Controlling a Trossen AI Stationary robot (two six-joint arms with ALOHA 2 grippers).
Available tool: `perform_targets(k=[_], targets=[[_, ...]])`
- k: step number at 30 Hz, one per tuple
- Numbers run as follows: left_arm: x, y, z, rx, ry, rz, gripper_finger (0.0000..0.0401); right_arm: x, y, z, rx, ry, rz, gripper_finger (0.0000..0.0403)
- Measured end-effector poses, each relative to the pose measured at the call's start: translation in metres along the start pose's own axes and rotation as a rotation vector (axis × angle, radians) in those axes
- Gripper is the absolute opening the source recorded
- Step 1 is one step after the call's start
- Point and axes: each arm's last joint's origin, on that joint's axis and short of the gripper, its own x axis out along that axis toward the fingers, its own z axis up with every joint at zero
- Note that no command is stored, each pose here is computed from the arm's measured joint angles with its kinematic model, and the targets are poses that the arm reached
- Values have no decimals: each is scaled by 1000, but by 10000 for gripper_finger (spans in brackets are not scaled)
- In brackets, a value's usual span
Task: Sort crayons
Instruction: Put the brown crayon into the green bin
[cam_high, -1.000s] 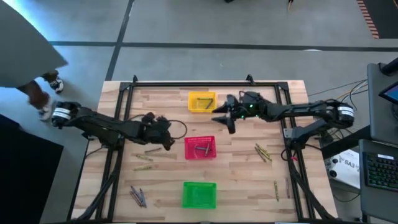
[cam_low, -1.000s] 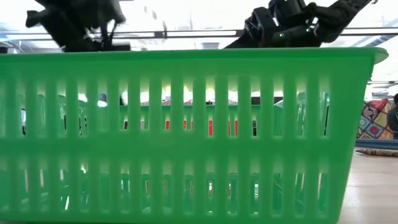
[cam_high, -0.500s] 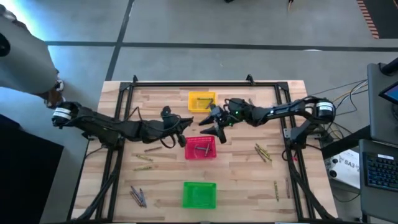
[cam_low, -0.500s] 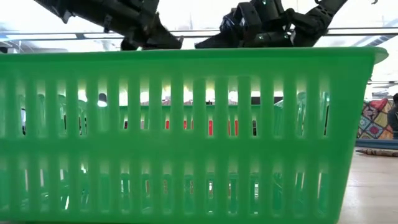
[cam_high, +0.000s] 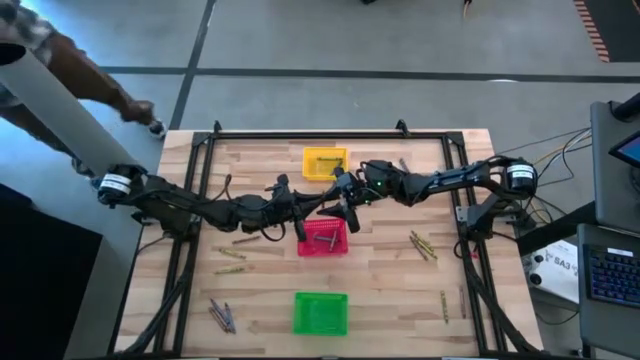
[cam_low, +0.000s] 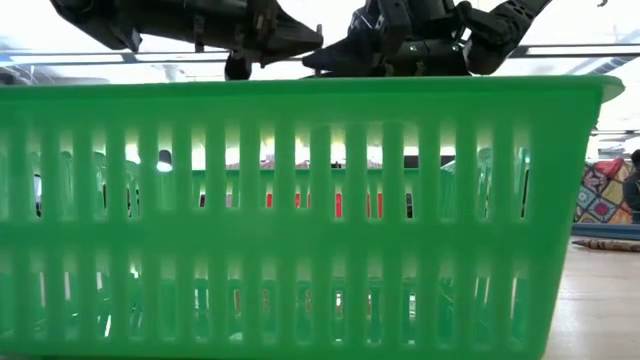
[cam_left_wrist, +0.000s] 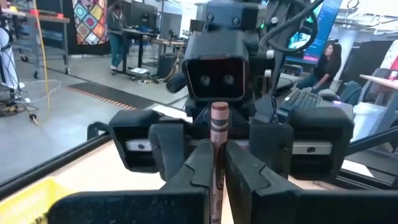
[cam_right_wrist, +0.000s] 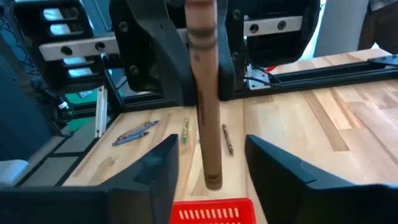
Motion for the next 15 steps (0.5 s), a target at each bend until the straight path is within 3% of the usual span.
perform_targets(k=[6,15], targets=[[0,0,0,5,7,3,2,0,0,-1,3,9,-3,34],[-8,1,3,49,86,-18,53,6,13,-12,16,86,-81,18]])
